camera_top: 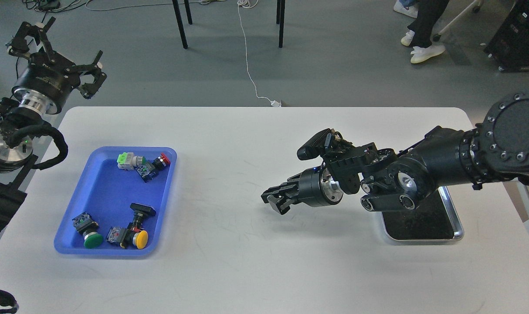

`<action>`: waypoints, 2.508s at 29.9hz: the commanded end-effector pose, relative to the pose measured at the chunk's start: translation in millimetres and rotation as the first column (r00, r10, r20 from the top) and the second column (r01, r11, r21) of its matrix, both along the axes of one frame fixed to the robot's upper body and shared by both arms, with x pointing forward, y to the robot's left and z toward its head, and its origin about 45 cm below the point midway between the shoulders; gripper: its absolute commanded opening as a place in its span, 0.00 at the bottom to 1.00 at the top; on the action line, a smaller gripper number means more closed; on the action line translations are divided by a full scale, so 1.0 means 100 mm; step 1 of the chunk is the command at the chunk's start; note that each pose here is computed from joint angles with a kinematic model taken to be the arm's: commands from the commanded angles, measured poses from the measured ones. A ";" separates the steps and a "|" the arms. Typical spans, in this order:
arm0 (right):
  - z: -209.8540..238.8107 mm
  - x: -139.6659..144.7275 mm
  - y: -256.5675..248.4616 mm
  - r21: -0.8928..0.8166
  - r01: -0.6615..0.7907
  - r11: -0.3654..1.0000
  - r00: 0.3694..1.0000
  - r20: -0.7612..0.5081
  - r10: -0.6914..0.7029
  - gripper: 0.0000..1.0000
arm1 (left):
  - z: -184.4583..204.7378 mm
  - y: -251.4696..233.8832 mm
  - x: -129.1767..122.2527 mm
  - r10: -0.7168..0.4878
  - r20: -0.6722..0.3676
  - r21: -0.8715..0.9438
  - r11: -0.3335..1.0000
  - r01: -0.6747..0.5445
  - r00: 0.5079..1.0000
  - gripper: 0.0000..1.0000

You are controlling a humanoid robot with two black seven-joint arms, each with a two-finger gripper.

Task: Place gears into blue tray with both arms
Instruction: 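Carry the black piece with the right gripper toward the table center, then open the right gripper to drop the piece and lift away, then reach the left gripper toward the black piece on the table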

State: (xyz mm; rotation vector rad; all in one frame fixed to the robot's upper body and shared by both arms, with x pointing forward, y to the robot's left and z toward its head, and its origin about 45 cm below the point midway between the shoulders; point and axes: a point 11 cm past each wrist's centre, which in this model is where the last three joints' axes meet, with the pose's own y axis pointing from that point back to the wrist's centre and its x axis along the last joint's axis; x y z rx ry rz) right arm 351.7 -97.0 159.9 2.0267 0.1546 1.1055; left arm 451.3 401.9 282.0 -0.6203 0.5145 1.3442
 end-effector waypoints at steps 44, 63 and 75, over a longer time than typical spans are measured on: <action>1.69 1.11 -0.81 0.702 0.459 0.544 0.838 -0.138 -0.528 0.96 | 0.41 -0.53 0.22 -0.195 -0.001 0.317 0.930 0.185 0.981 0.98; 0.89 0.44 -2.84 0.440 0.852 -0.284 0.316 -0.865 -0.391 0.97 | -0.08 -2.68 -0.11 -0.652 -0.133 0.977 0.042 0.210 0.747 0.85; 0.51 0.01 -3.10 0.297 0.864 -0.407 0.210 -0.947 -0.243 0.97 | -1.20 -3.44 -0.68 -0.728 -0.293 0.865 -0.478 -0.153 0.620 0.84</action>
